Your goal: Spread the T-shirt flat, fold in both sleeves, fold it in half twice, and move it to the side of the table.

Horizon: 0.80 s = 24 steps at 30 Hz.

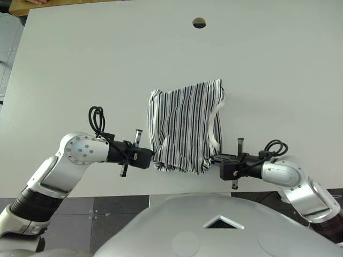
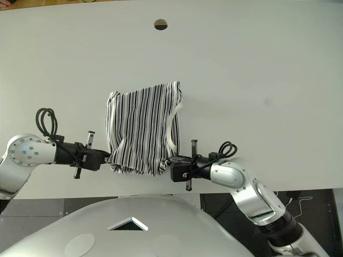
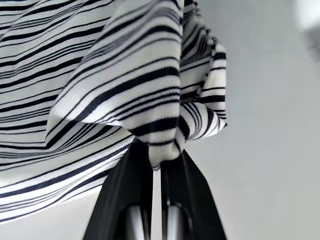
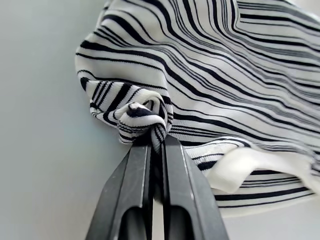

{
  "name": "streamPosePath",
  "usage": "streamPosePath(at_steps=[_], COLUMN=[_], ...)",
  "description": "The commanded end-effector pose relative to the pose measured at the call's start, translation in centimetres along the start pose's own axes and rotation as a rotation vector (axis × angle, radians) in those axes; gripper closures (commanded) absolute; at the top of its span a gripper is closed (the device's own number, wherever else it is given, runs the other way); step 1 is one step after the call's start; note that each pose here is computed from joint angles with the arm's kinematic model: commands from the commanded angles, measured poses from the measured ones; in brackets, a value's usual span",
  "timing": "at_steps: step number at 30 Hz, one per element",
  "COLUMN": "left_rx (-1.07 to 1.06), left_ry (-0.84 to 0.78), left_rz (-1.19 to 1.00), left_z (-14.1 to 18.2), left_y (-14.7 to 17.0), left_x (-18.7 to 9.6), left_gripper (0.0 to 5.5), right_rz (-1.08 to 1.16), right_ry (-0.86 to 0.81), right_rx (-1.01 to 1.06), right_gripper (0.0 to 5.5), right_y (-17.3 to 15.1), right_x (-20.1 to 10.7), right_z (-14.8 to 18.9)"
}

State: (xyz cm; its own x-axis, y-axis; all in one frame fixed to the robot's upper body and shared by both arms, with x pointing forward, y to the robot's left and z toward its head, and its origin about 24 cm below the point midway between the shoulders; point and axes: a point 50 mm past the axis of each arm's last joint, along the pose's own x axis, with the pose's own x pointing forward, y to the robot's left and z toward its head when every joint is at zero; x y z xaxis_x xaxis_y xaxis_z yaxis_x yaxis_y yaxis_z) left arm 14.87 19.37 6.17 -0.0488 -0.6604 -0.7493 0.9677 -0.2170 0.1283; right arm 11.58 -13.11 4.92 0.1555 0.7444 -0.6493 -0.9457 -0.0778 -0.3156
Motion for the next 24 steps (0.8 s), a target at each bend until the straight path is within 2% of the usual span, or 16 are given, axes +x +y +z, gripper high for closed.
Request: streamPosePath(at_steps=[1, 4, 7, 11, 15, 23, 24], left_rx=[-0.037, -0.067, -0.104, -0.193, -0.334, -0.514, -0.529], left_ry=[-0.02, -0.103, -0.151, -0.153, -0.232, -0.202, -0.196], left_rz=[-0.029, -0.017, 0.049, 0.253, 0.428, 0.495, 0.502], left_z=[0.1, 1.1, 1.7, 1.1, 1.1, -0.1, -0.2], left_y=[0.4, 0.9, 2.0, 5.1, 8.7, 11.4, 11.6], left_x=[-1.8, -2.7, -3.2, -3.6, -3.8, -1.6, -1.3], left_gripper=[5.37, 5.37, 5.37, 5.37, 5.37, 5.37, 5.4], right_rz=[0.1, 0.091, -0.046, -0.272, -0.357, -0.47, -0.488], right_ry=[-0.053, -0.166, -0.234, -0.201, -0.159, -0.075, -0.071], right_rx=[0.066, 0.088, 0.097, 0.134, 0.194, 0.342, 0.372], right_gripper=[5.4, 5.4, 5.4, 5.4, 5.4, 5.4, 5.06], right_y=[1.3, 1.1, -1.2, -4.7, -6.1, -8.2, -8.4], right_x=[-1.6, -2.3, -2.5, -2.4, -2.5, -2.4, -2.3], right_z=[1.3, 3.2, 3.9, 2.7, 1.1, -2.2, -2.6])
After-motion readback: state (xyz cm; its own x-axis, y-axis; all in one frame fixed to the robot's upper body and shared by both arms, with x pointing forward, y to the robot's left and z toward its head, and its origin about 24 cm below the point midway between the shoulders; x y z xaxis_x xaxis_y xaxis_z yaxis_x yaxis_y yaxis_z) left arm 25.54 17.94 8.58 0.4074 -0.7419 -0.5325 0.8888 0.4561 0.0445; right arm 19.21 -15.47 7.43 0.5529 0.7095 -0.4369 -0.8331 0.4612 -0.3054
